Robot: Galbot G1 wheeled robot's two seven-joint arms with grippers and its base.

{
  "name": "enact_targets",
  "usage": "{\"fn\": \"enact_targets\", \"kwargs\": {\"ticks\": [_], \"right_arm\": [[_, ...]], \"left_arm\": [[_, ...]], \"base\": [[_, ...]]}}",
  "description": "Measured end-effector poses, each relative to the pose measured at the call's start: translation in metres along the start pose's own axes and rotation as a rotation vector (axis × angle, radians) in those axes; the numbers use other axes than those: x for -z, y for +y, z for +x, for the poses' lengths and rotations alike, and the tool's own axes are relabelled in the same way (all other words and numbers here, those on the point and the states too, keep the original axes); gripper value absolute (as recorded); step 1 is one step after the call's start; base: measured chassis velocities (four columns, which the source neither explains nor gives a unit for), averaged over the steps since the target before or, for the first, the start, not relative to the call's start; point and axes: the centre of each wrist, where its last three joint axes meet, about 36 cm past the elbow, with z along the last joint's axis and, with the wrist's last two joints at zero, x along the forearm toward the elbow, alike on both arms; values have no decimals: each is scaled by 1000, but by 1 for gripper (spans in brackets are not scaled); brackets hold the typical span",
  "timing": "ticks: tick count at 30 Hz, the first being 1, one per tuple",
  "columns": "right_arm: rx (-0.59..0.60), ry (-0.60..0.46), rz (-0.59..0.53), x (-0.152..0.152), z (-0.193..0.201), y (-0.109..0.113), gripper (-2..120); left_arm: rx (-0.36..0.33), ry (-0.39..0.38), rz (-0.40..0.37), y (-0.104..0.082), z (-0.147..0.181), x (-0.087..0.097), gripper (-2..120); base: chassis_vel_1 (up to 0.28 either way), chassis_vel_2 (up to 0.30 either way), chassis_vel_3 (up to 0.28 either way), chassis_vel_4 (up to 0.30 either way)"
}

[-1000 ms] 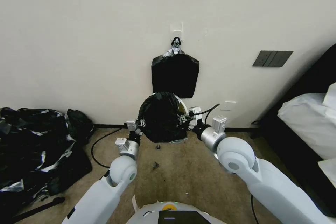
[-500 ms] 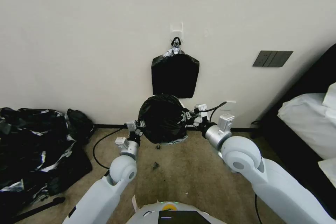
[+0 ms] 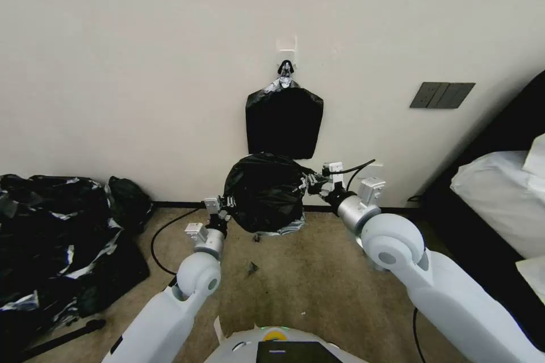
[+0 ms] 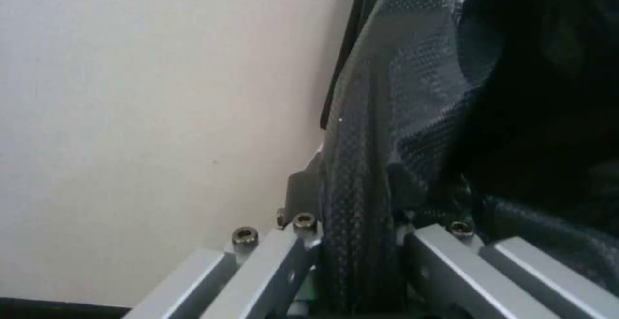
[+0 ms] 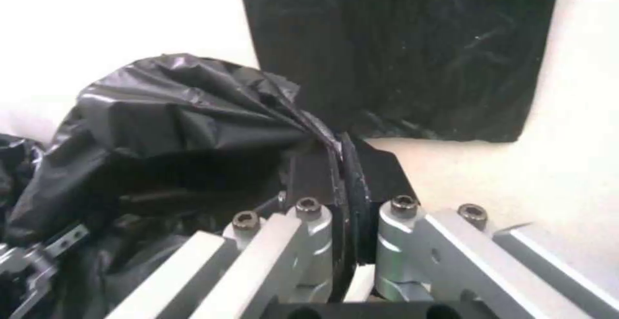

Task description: Place a trash bag onto the trash bin.

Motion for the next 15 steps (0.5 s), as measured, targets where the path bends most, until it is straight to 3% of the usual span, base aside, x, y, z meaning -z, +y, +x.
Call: {"fn": "enact_targets", "kwargs": {"ticks": [7,15], "right_arm": [[-32,0,-6,2,-7,-12,0],[-1,26,-27,-5,-18,-35,5]], "left_arm": [[-8,12,10,1,3,-2,1],[-21,19,41,-1,6,0,1]], "base": [[0,0,0,0],[0,0,0,0]]}}
